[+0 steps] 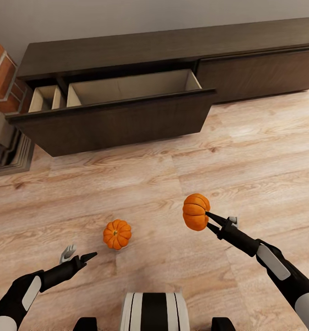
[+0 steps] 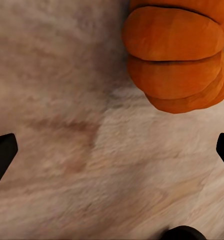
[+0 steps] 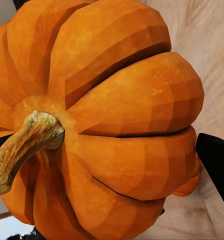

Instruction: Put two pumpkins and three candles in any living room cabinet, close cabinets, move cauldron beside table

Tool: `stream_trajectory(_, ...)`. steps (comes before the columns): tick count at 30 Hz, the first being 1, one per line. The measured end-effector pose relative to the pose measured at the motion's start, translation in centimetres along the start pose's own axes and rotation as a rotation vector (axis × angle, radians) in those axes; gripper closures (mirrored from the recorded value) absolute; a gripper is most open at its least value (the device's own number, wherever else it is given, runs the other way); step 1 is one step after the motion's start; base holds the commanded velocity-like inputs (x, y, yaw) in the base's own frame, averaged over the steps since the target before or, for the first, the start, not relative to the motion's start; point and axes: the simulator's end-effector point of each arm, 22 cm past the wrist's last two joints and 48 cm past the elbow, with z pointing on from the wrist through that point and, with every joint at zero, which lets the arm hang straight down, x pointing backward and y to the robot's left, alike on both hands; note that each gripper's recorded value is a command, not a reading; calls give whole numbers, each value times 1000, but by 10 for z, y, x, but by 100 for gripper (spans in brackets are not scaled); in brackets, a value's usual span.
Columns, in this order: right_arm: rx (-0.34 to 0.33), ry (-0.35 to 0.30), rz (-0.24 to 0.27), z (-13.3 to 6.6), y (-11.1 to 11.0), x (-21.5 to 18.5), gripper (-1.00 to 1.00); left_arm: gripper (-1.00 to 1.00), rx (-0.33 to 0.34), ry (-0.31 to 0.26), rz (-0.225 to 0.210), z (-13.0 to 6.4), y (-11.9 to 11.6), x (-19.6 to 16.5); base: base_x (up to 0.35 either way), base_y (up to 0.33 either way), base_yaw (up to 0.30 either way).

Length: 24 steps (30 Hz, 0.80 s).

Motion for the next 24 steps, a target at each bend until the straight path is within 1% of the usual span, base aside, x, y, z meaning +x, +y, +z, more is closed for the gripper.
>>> stream_trajectory(7,1,0,0,0,0,0,100,-100,-1,0,1,0,1,0,11,-3,0)
stream_trajectory(11,0,-2,0,0,0,0,100,-100,-2,0,1,0,1,0,137,-84,0)
stream_trajectory(18,1,-2,0,0,0,0,100,-100,-4,-1,0,-1,1,-1,26,-109,0)
stream_trajectory(24,1,-2,-1,0,0,0,100,-100,-4,-3,-1,-1,2,-2,58,-22,0)
